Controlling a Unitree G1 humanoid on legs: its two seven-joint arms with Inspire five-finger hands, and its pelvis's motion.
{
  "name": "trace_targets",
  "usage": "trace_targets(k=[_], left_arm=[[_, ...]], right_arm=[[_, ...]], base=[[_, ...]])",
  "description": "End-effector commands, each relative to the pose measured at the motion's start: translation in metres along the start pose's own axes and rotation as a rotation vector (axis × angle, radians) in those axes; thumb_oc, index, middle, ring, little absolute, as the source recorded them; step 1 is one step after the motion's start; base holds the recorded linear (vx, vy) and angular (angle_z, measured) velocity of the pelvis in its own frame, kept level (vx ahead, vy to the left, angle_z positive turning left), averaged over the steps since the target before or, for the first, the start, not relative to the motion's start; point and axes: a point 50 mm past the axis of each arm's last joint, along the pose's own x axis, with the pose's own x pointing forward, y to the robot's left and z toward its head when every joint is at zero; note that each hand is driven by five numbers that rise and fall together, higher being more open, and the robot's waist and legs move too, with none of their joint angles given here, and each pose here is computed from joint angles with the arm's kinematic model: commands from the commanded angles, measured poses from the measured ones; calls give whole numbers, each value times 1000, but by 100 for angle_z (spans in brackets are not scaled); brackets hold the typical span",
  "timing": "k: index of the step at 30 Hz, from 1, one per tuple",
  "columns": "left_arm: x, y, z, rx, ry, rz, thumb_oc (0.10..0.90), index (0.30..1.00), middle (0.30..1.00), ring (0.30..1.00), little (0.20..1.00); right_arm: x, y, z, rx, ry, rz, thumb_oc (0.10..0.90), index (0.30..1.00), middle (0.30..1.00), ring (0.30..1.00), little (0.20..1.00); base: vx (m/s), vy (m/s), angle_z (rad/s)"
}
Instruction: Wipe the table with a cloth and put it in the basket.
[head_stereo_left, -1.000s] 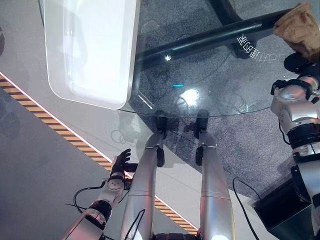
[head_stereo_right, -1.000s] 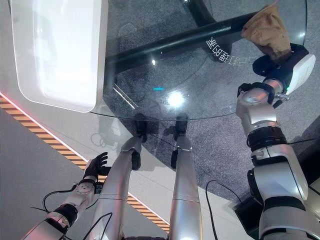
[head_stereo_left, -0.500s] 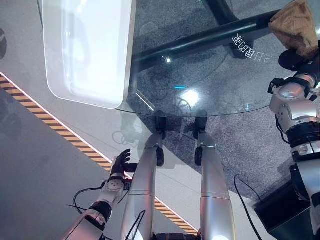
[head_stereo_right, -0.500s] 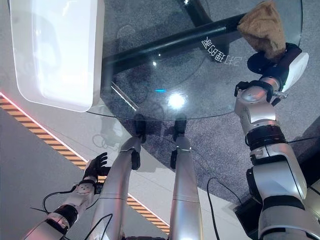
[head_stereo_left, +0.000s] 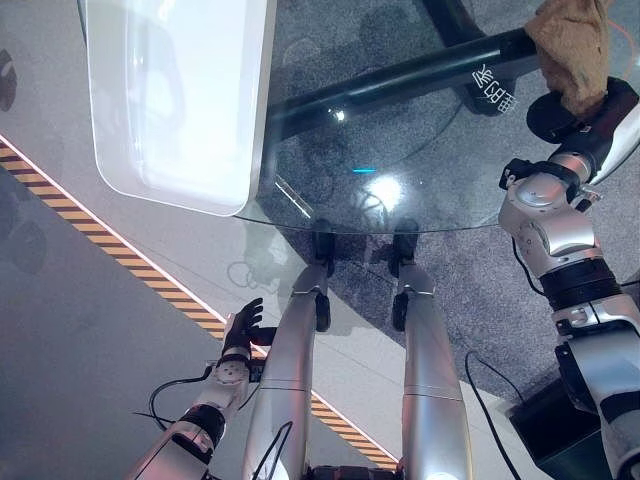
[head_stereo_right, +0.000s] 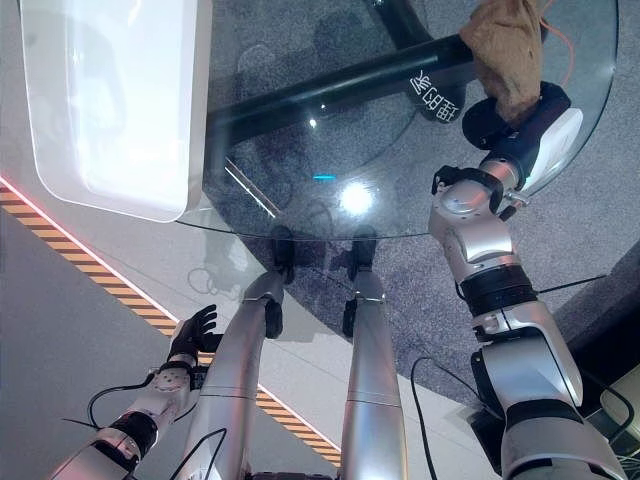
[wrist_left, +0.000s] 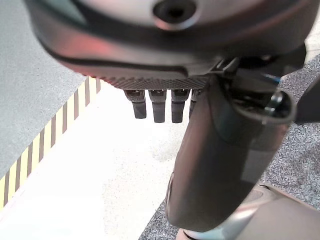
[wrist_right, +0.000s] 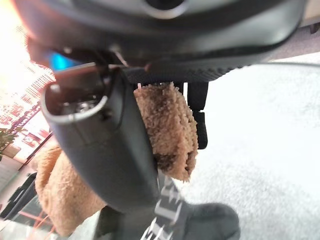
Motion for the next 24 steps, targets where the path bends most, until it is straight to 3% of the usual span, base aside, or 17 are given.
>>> trace_targets(k=[1, 9, 14, 24], left_arm=[[-28, -15, -58, -53, 164, -31, 800, 900, 900, 900, 900], [-27, -14, -59, -44, 166, -34, 800, 900, 900, 900, 900], [-28, -14, -61, -36, 164, -43, 800, 900, 900, 900, 900], [-29, -17, -60, -30, 143, -66, 800, 900, 900, 900, 900]], right_arm=[[3, -14, 64, 58, -281, -124, 100, 300, 300, 300, 200], [11, -4, 64, -120, -274, -98, 100, 300, 300, 300, 200], [4, 19, 79, -241, -362, 56, 100, 300, 300, 300, 200], [-33, 55, 82, -324, -479, 414, 100, 300, 300, 300, 200]], base=[[0, 0, 0], [3, 4, 2], [1, 6, 0], [-3, 9, 3]])
